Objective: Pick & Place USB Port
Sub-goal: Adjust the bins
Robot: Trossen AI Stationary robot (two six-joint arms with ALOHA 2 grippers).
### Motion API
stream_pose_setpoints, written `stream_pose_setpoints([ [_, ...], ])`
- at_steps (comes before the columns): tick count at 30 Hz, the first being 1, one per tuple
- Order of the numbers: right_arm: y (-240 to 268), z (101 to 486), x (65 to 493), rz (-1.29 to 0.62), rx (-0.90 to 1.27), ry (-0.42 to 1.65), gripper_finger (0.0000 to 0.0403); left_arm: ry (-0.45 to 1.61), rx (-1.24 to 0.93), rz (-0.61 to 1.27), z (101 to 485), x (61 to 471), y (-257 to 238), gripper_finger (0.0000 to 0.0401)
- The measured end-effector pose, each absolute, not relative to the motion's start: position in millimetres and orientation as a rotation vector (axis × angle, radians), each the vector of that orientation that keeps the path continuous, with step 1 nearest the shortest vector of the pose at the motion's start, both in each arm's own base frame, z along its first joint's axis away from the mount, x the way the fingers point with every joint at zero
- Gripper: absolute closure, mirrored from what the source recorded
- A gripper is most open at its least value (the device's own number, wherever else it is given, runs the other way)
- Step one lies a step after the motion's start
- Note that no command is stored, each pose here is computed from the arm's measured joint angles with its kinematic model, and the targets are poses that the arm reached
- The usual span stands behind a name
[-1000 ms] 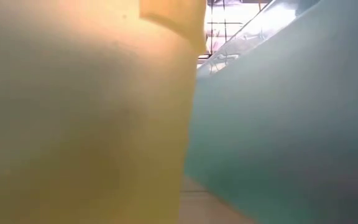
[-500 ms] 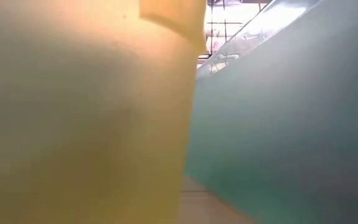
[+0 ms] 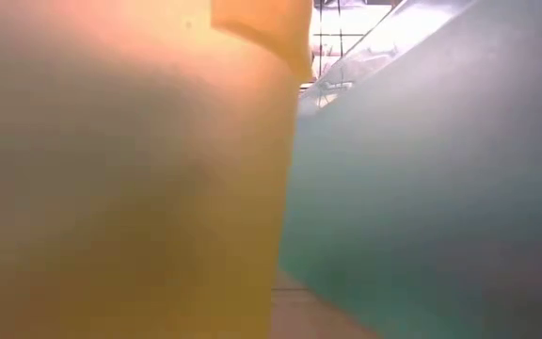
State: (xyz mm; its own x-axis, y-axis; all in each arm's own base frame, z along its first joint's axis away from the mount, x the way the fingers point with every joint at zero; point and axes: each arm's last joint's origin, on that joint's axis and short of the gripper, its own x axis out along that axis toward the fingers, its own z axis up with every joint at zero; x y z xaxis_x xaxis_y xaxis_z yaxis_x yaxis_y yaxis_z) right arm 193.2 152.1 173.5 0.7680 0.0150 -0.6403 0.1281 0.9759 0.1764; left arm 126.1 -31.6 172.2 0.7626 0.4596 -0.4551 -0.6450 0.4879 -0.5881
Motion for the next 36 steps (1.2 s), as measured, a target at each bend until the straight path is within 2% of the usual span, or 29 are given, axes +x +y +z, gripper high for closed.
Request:
stream_pose_setpoints([
  [9,165,183,189,-0.026,0.209,0.676,0.0403,0.245,-0.826,0.679,172,126,-32,0.0394],
  [15,151,200,205,-0.201,0.066,0.600,0.0403,0.237,-0.830,0.680,173,127,-32,0.0393],
  [22,111,203,236,-0.333,0.020,0.608,0.0403,0.227,-0.832,0.682,174,127,-31,0.0397],
  [28,92,183,252,-0.287,0.025,0.758,0.0403,0.224,-0.854,0.655,175,129,-33,0.0398],
  [36,97,163,257,-0.182,0.024,0.882,0.0403,0.236,-0.857,0.646,175,129,-33,0.0398],
])
